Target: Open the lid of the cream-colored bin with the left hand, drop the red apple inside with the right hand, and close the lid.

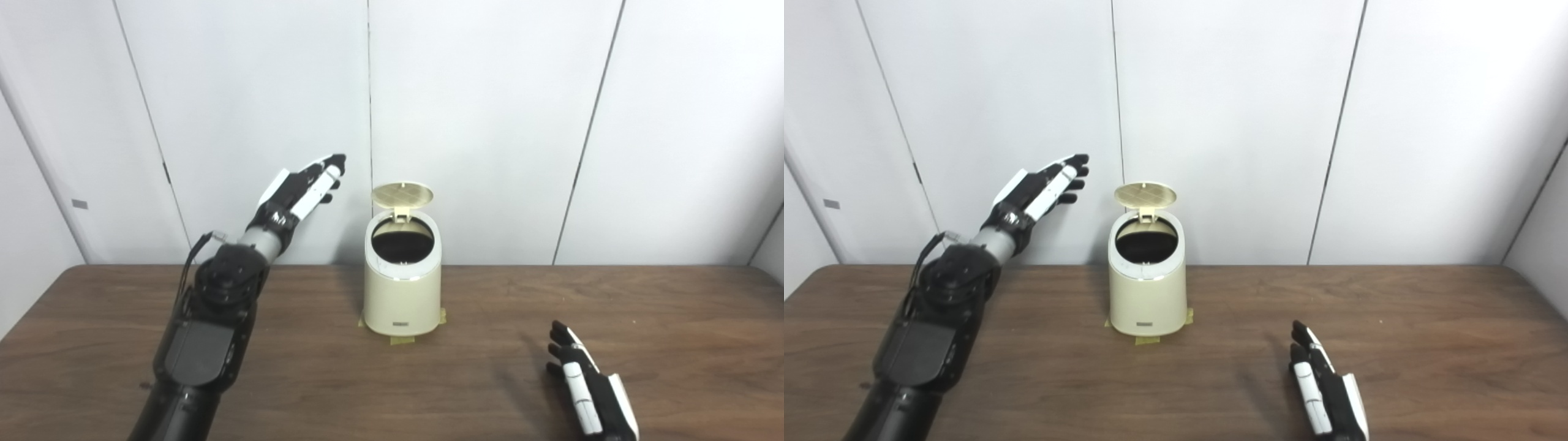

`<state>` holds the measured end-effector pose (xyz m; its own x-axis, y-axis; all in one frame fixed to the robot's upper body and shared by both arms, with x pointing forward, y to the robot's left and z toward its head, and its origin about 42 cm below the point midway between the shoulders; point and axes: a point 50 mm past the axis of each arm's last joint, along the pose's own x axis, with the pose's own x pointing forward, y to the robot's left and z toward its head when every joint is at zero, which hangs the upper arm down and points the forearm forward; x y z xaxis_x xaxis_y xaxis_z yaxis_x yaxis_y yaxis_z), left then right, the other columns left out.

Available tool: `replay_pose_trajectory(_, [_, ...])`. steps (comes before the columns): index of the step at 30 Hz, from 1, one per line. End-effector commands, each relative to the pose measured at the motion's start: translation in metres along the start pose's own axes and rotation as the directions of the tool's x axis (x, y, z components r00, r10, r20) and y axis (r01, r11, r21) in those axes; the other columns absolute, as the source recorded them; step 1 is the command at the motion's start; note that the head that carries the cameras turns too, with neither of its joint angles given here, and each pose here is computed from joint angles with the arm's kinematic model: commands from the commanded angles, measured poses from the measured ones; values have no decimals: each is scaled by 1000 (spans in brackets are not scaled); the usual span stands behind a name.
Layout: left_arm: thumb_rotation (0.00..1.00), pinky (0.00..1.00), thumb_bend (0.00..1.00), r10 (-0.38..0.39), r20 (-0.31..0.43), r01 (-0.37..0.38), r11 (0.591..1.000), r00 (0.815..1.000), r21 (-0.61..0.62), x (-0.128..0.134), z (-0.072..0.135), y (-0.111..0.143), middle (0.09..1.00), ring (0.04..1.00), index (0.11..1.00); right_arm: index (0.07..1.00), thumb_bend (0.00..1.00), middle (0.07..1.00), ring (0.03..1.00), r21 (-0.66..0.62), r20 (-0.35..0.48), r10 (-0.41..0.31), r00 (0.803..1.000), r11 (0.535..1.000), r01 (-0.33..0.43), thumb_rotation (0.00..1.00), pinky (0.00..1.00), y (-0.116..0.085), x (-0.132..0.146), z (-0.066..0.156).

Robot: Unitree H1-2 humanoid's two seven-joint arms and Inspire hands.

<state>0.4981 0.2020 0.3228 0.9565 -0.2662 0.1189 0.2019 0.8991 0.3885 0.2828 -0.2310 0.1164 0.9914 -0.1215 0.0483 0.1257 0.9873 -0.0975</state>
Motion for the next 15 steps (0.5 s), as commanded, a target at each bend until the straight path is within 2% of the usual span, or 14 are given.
replay_pose_trajectory(1, [903,887,463,0,108,-6,999,994,53,17,46,10,907,891,908,927,500,936,926,41,76,-4,997,999,1,975,874,2,8,13])
replay_pose_trajectory(5, [924,885,454,-36,112,26,996,993,89,25,56,3,903,897,909,926,496,938,929,67,69,-8,998,998,3,976,874,5,7,12])
replay_pose_trajectory(8, [985,881,442,-81,122,62,986,989,155,30,61,-2,905,900,919,923,491,935,926,86,56,-13,998,996,8,963,874,6,5,11])
replay_pose_trajectory(11, [989,873,426,-123,141,85,964,982,252,33,65,-8,892,893,908,923,505,935,927,70,49,-15,999,997,12,974,881,7,2,10])
replay_pose_trajectory(15, [959,888,450,-172,147,111,930,974,350,37,69,-19,867,879,872,920,517,926,906,15,44,-16,999,1000,16,999,822,6,-3,7])
